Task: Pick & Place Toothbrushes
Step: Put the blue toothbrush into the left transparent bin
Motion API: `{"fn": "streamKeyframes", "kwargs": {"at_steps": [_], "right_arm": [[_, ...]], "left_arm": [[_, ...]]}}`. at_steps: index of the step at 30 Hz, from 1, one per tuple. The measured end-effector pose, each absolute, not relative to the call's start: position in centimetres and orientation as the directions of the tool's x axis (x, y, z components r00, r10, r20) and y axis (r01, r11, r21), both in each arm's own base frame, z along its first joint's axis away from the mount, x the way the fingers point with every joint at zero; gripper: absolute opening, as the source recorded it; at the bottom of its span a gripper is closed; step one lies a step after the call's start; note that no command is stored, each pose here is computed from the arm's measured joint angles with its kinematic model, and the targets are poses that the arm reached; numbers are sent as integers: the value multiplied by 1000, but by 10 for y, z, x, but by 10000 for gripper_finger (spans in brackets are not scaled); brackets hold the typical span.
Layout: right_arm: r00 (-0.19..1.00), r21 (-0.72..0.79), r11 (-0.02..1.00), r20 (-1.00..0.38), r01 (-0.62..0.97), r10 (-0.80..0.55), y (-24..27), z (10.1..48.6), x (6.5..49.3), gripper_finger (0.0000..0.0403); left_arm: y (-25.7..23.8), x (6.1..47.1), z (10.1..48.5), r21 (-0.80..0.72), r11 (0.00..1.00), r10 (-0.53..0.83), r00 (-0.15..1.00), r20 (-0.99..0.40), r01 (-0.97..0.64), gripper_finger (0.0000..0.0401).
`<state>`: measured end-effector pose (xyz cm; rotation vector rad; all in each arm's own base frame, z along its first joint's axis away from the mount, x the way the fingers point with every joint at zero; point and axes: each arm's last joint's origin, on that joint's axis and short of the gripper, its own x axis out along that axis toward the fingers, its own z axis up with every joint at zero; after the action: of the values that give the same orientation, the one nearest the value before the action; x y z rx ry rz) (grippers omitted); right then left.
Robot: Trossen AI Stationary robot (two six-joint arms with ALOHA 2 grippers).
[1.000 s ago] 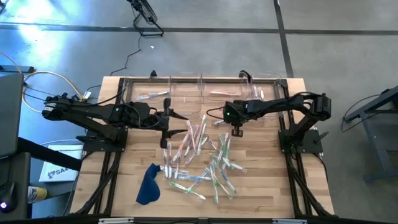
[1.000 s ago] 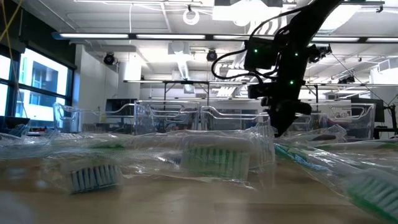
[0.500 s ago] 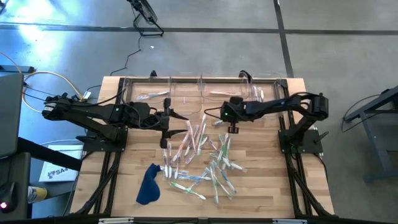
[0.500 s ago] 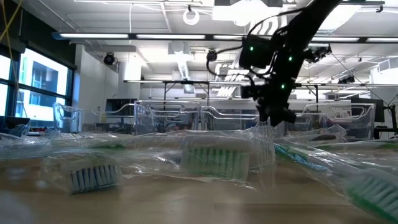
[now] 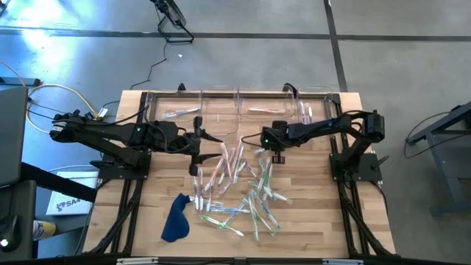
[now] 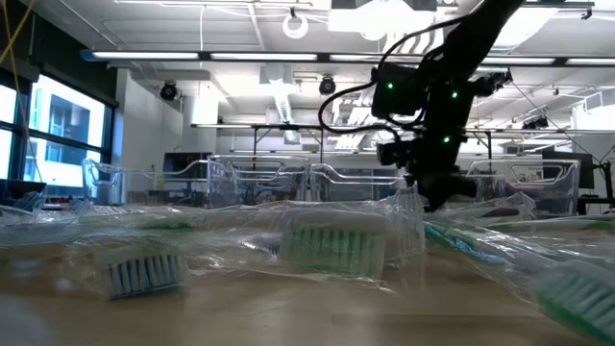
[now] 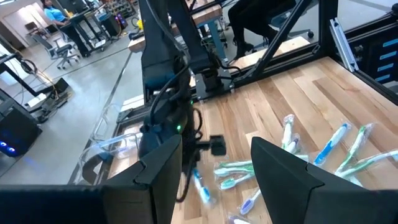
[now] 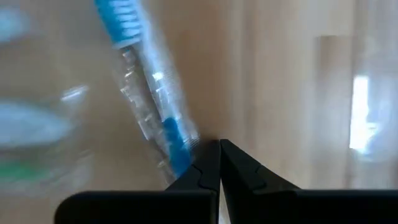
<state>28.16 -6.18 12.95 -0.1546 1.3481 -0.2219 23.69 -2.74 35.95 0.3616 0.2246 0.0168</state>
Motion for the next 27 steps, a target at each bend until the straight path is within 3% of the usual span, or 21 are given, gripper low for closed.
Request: {"fn": "streamKeyframes", "kwargs": {"at_steps": [8,17,22,27], "right_arm": [[197,-28,998,-980,61,-39,-35,137,276,2],[194,-90,971,-972,221,-135,-30,166,273,1],[269,94,934,-963,345,-2,-26,191,269,1],[264,257,866,-952,430,152,-21,195,265,3]], "left_arm": [[-27,237,359,353,935,57,975,-216,24,187],[-27,237,359,354,935,57,974,-220,25,187],[-27,237,359,354,935,57,974,-220,25,187],[-27,237,359,354,935,57,974,-220,25,187]]}}
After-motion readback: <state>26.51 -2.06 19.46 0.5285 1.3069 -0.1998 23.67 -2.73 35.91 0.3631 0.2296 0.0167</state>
